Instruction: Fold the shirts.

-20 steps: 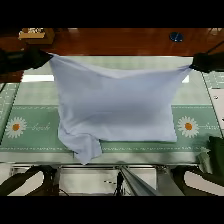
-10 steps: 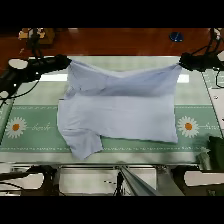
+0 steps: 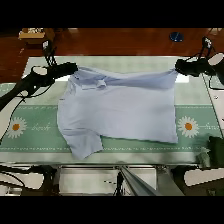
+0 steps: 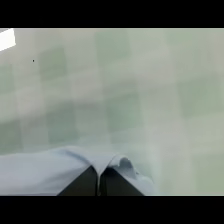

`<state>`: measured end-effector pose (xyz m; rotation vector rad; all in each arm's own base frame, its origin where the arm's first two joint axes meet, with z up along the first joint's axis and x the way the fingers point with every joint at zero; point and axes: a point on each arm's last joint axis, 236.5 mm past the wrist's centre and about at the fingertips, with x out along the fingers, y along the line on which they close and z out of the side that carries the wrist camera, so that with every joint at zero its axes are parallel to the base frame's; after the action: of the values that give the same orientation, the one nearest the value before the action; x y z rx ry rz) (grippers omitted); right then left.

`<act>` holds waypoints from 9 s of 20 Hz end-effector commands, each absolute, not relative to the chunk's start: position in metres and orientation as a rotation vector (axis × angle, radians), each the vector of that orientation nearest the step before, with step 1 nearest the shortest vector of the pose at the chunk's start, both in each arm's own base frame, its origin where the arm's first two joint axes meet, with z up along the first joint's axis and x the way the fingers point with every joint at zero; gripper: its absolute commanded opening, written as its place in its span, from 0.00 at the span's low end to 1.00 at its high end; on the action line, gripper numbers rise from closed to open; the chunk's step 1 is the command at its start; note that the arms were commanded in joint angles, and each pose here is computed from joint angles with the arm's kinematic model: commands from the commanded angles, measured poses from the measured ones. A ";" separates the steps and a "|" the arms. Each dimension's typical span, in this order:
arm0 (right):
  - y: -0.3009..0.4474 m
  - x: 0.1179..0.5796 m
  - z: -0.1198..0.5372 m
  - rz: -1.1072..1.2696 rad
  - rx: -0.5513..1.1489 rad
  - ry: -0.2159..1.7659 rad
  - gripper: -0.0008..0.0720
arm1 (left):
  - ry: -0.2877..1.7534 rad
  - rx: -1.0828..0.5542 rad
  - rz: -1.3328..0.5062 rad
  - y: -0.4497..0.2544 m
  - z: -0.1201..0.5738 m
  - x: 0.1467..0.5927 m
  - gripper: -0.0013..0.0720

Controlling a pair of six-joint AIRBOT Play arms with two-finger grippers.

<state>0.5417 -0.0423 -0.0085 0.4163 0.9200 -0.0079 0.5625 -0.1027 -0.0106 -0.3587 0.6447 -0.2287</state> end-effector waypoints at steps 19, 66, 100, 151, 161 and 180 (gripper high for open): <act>-0.023 0.405 -0.061 0.085 0.314 1.553 0.05 | 1.304 -0.312 -0.536 -0.075 -0.071 0.414 0.05; -0.052 0.208 -0.066 0.021 0.840 1.569 0.68 | 1.728 -0.619 -0.475 -0.101 -0.094 0.200 0.05; -0.015 0.497 0.030 0.071 0.615 0.778 0.05 | 1.039 -0.575 -0.580 -0.097 0.036 0.470 0.05; 0.005 0.466 0.015 0.319 0.679 0.963 0.05 | 1.239 -0.860 -0.964 -0.154 0.046 0.449 0.17; 0.041 0.411 0.136 0.456 0.587 0.849 0.05 | 1.233 -0.778 -1.139 -0.300 0.052 0.422 0.06; 0.065 0.302 0.224 0.395 0.466 0.791 0.05 | 1.480 -0.576 -1.267 -0.510 -0.040 0.257 0.05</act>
<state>0.3074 0.0636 0.2199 0.4644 0.7982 0.4048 0.2798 -0.4885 -0.0280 -0.5919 1.4645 -1.2644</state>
